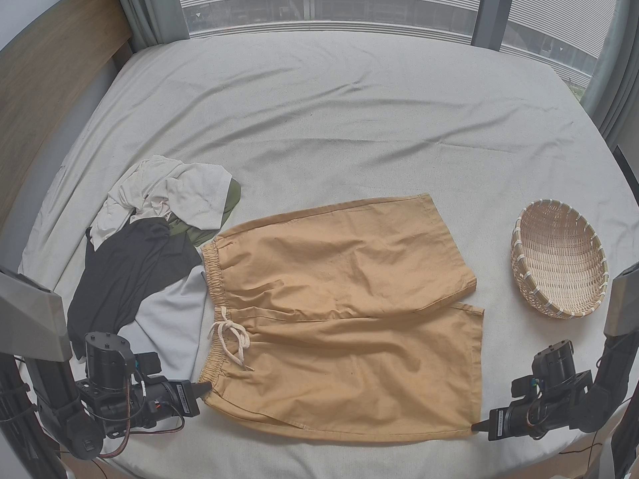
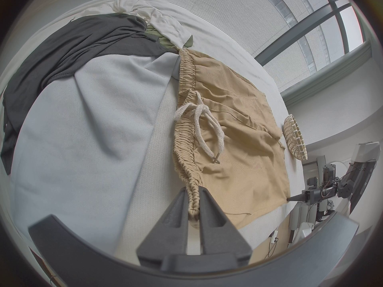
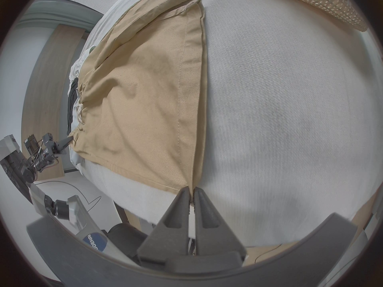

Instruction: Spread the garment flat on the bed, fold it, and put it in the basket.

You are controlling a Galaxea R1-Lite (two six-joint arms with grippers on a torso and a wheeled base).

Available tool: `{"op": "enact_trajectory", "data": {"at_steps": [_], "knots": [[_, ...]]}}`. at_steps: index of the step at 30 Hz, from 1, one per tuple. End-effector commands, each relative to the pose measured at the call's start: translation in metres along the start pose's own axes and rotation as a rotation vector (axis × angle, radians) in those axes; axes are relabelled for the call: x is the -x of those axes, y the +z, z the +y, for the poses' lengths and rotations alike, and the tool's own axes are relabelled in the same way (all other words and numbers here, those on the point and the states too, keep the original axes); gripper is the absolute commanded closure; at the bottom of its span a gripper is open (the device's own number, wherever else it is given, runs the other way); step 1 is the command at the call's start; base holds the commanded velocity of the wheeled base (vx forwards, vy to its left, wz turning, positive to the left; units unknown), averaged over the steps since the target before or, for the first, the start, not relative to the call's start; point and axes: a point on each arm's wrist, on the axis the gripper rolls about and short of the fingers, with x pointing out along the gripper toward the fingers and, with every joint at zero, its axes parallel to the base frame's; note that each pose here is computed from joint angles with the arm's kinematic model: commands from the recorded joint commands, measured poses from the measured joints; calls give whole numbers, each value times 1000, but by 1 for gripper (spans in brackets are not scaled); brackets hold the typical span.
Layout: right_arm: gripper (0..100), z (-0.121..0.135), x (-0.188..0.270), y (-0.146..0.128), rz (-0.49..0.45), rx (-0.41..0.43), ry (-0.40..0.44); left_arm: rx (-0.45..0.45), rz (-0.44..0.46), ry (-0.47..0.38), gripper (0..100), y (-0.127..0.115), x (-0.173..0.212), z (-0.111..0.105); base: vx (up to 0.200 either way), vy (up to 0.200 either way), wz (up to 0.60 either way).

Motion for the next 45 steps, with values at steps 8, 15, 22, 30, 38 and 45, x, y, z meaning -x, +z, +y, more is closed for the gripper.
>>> {"op": "enact_trajectory", "data": {"at_steps": [8, 15, 22, 30, 38, 45], "knots": [[100, 9, 27, -4, -58, 32, 36, -5, 118, 1, 100, -11, 13, -1, 0, 0, 0], [100, 25, 64, 6, -270, 87, 188, 1, -131, -169, 100, 19, 42, -25, 0, 0, 0], [100, 41, 93, 34, -479, 33, 287, 9, -318, -257, 100, 39, 49, -34, 0, 0, 0], [100, 53, 113, 82, -651, 38, 329, 3, -404, -278, 100, 56, 46, -37, 0, 0, 0], [100, 53, 107, 122, -701, 22, 320, 6, -426, -270, 100, 61, 45, -35, 0, 0, 0], [100, 59, 108, 154, -755, 4, 352, 48, -464, -256, 100, 70, 46, -29, 0, 0, 0]]}}
